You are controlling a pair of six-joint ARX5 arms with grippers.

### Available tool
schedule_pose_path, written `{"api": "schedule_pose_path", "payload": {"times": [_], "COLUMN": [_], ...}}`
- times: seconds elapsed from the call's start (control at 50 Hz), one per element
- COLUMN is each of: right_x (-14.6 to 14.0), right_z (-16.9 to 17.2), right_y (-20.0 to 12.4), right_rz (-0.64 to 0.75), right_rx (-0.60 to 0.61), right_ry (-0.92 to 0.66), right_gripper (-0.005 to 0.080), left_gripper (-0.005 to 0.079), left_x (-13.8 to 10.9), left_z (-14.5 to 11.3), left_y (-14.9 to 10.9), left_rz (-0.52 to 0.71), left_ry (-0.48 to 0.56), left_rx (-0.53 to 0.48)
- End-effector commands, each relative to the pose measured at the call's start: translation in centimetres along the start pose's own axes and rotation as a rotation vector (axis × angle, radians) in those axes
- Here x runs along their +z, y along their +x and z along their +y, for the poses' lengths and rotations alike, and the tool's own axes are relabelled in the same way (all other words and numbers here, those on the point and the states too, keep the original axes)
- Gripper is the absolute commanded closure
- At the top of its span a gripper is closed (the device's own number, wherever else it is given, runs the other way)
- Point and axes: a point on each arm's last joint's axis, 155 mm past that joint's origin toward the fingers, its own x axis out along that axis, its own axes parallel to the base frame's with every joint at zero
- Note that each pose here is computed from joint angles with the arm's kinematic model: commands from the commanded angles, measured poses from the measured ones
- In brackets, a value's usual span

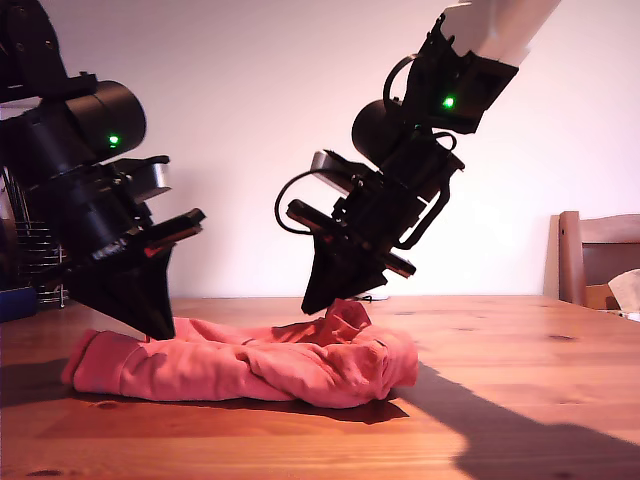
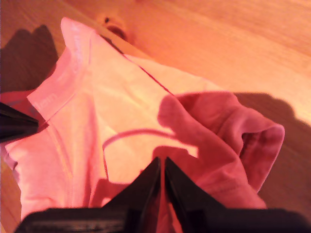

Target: Fold the underwear in front of you. After folding it, place it to the right side.

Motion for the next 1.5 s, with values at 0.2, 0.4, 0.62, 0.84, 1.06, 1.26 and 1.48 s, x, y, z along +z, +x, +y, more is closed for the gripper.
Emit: {"api": "schedule_pose_path", "payload": {"times": [0.2, 0.4, 0.62, 0.84, 1.06, 1.26, 1.48], "right_x": [-1.8, -2.8, -3.5, -5.5, -6.3, -7.0, -8.8], "right_z": [-1.7, -3.1, -3.3, -3.2, -2.0, -1.1, 0.1], "right_y": [-0.3, 0.1, 0.3, 0.9, 1.2, 1.3, 1.1], "right_rz": [0.062, 0.095, 0.118, 0.186, 0.221, 0.252, 0.322], "right_rx": [-0.037, -0.084, -0.086, -0.074, -0.057, -0.04, -0.011], "right_ry": [-0.008, -0.038, -0.027, -0.025, -0.029, -0.032, -0.015], "right_gripper": [0.0763, 0.0763, 0.0763, 0.0763, 0.0763, 0.0763, 0.0763], "left_gripper": [0.0762, 0.0762, 0.0762, 0.0762, 0.0762, 0.0762, 0.0762], "left_x": [-3.6, -5.2, -5.5, -7.7, -9.4, -10.2, -10.1], "left_z": [-0.9, 0.0, 0.9, 1.1, 0.2, 0.5, 2.1], "left_y": [1.8, 1.6, 1.4, 0.9, 0.3, 0.0, -0.2], "left_rz": [0.141, 0.199, 0.215, 0.305, 0.376, 0.412, 0.419], "left_ry": [0.01, 0.032, 0.048, 0.092, 0.173, 0.194, 0.24], "left_rx": [0.0, 0.055, 0.092, 0.088, 0.025, 0.029, 0.104]}}
